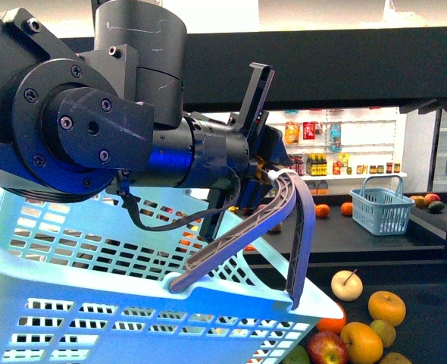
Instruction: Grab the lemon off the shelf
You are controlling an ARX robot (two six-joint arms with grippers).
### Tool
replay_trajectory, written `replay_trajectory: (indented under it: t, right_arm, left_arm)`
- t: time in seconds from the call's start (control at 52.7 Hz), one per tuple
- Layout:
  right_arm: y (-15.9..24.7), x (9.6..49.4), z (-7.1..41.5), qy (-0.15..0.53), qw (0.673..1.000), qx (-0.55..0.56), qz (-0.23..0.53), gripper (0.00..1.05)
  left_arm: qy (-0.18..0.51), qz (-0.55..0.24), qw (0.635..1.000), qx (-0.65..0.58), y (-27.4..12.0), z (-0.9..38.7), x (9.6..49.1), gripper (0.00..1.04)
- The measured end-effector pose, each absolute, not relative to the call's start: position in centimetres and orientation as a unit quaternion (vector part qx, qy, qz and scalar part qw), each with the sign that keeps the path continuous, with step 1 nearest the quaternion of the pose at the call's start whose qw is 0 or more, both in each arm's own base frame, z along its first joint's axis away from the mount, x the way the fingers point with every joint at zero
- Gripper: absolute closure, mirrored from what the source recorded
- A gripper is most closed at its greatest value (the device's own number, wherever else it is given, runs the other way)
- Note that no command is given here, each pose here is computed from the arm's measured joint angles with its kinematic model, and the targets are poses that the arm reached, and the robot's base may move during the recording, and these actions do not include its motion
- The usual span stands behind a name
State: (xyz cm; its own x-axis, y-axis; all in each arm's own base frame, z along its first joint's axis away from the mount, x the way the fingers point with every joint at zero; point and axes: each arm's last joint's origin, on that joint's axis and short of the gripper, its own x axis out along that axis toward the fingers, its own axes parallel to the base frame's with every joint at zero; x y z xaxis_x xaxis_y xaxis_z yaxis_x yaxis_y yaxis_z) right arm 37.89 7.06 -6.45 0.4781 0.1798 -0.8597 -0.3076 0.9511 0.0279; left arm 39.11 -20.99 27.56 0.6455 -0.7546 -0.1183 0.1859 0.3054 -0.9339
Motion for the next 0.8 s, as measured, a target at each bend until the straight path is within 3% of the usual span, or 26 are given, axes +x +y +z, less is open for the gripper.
replay_trajectory:
  t: [0.512, 0.626, 0.797]
  right_arm:
    - [4.2, 38.3, -3.8, 0.489, 0.864, -0.042, 0.110, 0.34]
    - [2.0, 39.8, 0.6, 0.449, 0.889, -0.022, 0.085, 0.34]
    - [-0.6, 43.1, 12.1, 0.333, 0.941, 0.033, 0.051, 0.35]
  left_arm:
    - [0.284, -0.311, 0.756, -0.501, -21.0, 27.6, 39.1, 0.99]
    - [0.284, -0.311, 0.756, -0.501, -21.0, 27.6, 39.1, 0.99]
    - [0.284, -0.311, 0.757, -0.500, -21.0, 27.6, 39.1, 0.99]
